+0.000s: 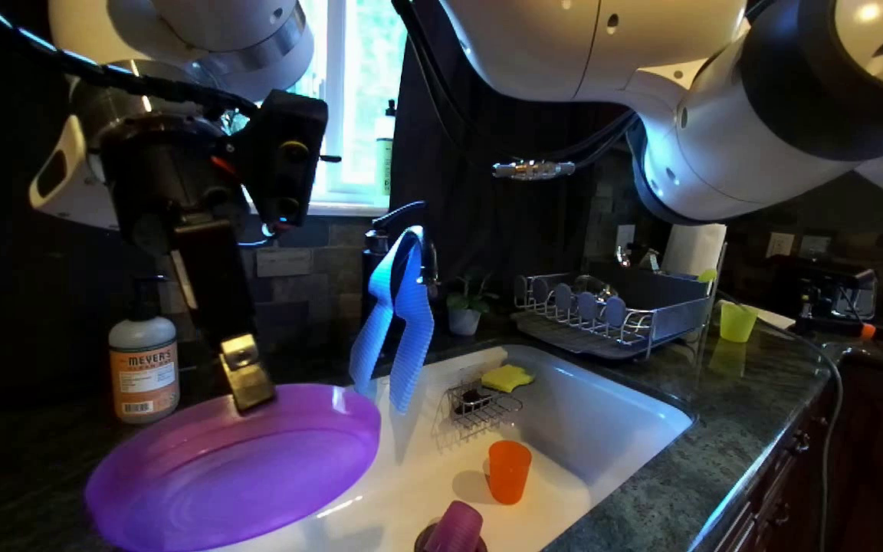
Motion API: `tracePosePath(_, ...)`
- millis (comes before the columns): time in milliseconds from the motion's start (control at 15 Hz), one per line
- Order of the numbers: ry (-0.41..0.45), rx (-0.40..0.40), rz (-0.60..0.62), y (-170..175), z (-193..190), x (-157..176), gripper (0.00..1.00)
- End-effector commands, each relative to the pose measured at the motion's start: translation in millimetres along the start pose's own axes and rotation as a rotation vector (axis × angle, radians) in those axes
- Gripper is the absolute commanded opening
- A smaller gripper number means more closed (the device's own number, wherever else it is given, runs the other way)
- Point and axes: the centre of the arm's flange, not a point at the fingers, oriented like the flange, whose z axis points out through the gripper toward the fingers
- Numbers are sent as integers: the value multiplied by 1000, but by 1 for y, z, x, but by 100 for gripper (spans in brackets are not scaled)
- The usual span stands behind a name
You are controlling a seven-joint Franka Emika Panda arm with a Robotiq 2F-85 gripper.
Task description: Move the purple plate to the counter on the left side of the sink
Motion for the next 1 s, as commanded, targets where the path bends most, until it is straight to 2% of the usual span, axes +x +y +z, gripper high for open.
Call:
tracePosePath(0,-162,-103,-32,26,-45,47,1)
tracePosePath(200,-233,-246,-20,21,-45,43,1)
tracePosePath(267,-182,-167,-9,0,7,-6,4)
tracePosePath(400,-207,-222,-10,-4,5,-3,4)
tracePosePath(600,-209,-237,-12,-7,3,-2,1)
tracePosePath(733,-224,-296,-45,-3,2,22,1)
tracePosePath(933,-257,-354,-82,-9,9,43,1)
